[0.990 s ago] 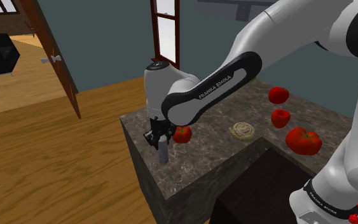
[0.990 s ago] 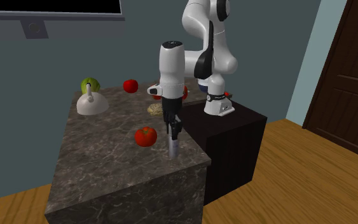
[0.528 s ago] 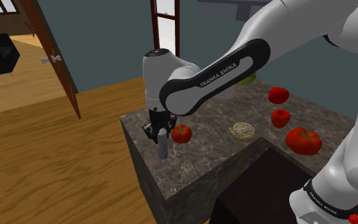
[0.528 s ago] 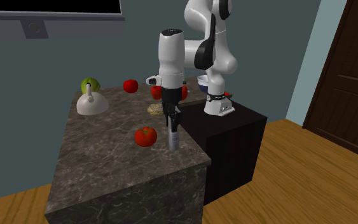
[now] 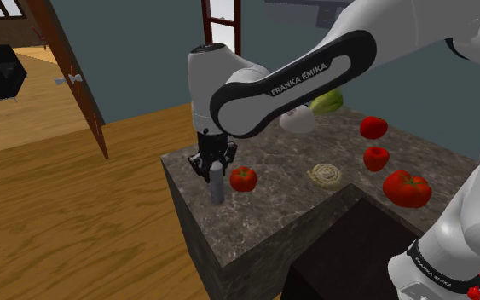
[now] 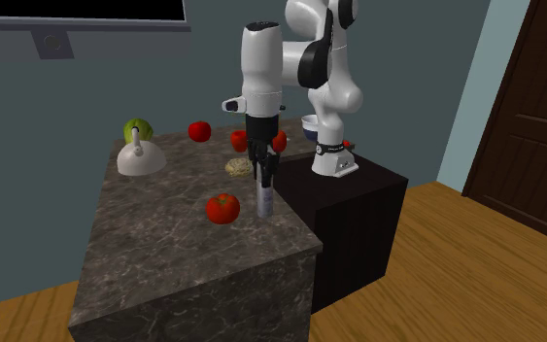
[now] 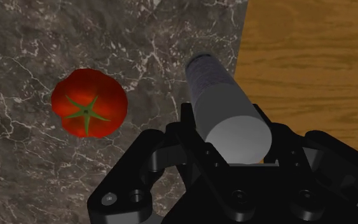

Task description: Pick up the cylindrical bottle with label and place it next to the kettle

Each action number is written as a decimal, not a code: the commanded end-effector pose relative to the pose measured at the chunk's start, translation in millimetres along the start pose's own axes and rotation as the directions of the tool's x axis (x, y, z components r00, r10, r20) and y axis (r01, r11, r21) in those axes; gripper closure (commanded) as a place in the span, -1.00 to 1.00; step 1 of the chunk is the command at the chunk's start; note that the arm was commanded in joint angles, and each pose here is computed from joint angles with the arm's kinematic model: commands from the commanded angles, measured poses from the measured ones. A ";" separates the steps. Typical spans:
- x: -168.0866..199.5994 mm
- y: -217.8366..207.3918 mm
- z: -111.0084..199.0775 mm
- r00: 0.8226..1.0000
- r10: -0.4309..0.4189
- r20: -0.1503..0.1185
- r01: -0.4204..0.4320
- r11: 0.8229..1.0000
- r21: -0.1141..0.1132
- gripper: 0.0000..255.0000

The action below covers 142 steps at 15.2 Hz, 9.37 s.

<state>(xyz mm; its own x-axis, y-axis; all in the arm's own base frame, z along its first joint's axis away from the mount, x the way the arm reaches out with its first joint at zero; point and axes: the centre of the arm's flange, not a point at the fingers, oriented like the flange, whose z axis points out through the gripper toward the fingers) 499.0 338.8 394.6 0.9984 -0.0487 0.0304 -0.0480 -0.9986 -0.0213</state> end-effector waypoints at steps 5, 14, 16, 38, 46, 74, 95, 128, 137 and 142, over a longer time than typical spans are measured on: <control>1.0 -0.5 -32.4 1.000 0.000 0.000 0.000 1.000 0.000 1.00; 2.5 -1.6 -79.9 1.000 0.000 0.000 0.000 1.000 0.000 1.00; 2.8 -1.8 -90.4 1.000 0.000 0.000 0.000 1.000 0.000 1.00; 29.9 112.9 -158.5 1.000 0.000 0.000 0.000 1.000 0.000 1.00; 52.2 216.2 -160.1 1.000 0.000 0.000 0.000 1.000 0.000 1.00; 130.2 577.4 -165.8 1.000 0.000 0.000 0.000 1.000 0.000 1.00; 143.7 652.7 -87.8 1.000 0.000 0.000 0.000 1.000 0.000 1.00; 138.8 656.1 72.7 1.000 0.000 0.000 0.000 1.000 0.000 1.00; 138.8 656.1 72.6 1.000 0.000 0.000 0.000 1.000 0.000 -1.00; 138.8 656.1 33.0 1.000 0.000 0.000 0.000 1.000 0.000 -1.00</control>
<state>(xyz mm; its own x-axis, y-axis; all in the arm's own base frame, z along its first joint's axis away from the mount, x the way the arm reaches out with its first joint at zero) 607.9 -322.4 338.8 0.9983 -0.0484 0.0313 -0.0478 -0.9986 -0.0207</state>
